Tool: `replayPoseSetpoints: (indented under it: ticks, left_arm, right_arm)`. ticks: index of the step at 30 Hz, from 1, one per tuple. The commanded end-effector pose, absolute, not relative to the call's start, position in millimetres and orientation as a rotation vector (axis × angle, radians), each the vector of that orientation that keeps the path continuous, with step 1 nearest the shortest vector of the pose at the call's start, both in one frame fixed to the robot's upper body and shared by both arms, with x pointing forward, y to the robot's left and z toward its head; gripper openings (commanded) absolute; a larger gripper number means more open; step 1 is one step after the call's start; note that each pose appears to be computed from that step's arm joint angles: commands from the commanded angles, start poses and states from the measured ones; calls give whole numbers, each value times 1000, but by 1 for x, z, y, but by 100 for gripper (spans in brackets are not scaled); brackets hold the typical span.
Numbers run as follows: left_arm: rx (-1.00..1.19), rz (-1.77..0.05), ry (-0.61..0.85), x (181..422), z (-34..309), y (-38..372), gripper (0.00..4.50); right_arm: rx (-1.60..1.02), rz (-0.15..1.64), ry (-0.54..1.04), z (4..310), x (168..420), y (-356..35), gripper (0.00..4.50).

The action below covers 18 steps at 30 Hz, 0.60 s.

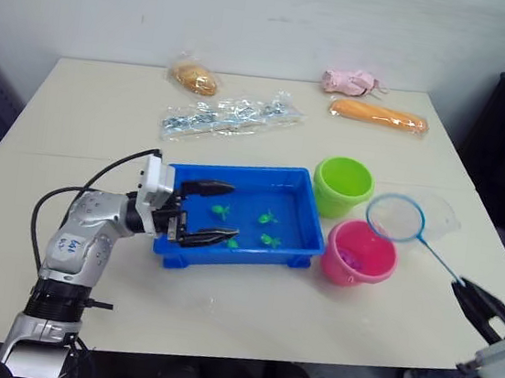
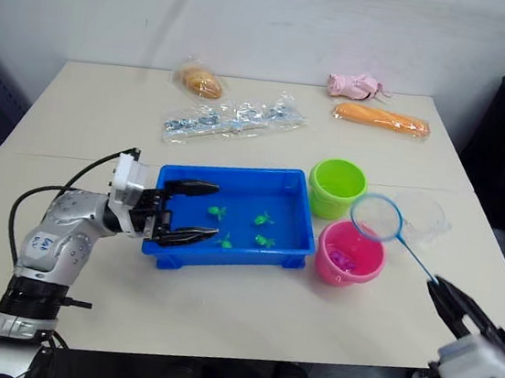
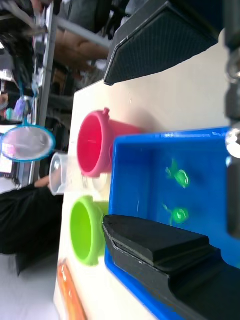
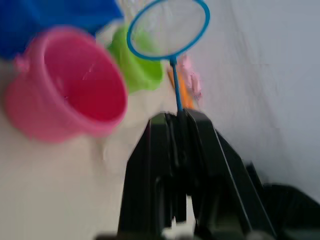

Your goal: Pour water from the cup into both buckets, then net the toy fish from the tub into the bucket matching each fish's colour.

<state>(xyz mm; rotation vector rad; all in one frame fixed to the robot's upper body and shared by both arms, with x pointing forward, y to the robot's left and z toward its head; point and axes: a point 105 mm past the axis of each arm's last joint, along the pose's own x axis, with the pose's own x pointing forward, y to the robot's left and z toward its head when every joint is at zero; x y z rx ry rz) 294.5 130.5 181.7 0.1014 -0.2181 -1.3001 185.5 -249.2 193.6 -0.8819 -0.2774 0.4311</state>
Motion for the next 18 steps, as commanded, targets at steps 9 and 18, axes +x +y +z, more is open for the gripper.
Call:
replayPoseSetpoints:
  ticks: [9,18]
  left_arm:
    - [213,-1120,-227,267,182,179,447]
    - [239,-1125,-139,247,174,181,447]
  right_arm:
    - [-822,851,-98,194,253,-188,0]
    - [-980,1096,-118,180,302,-155,0]
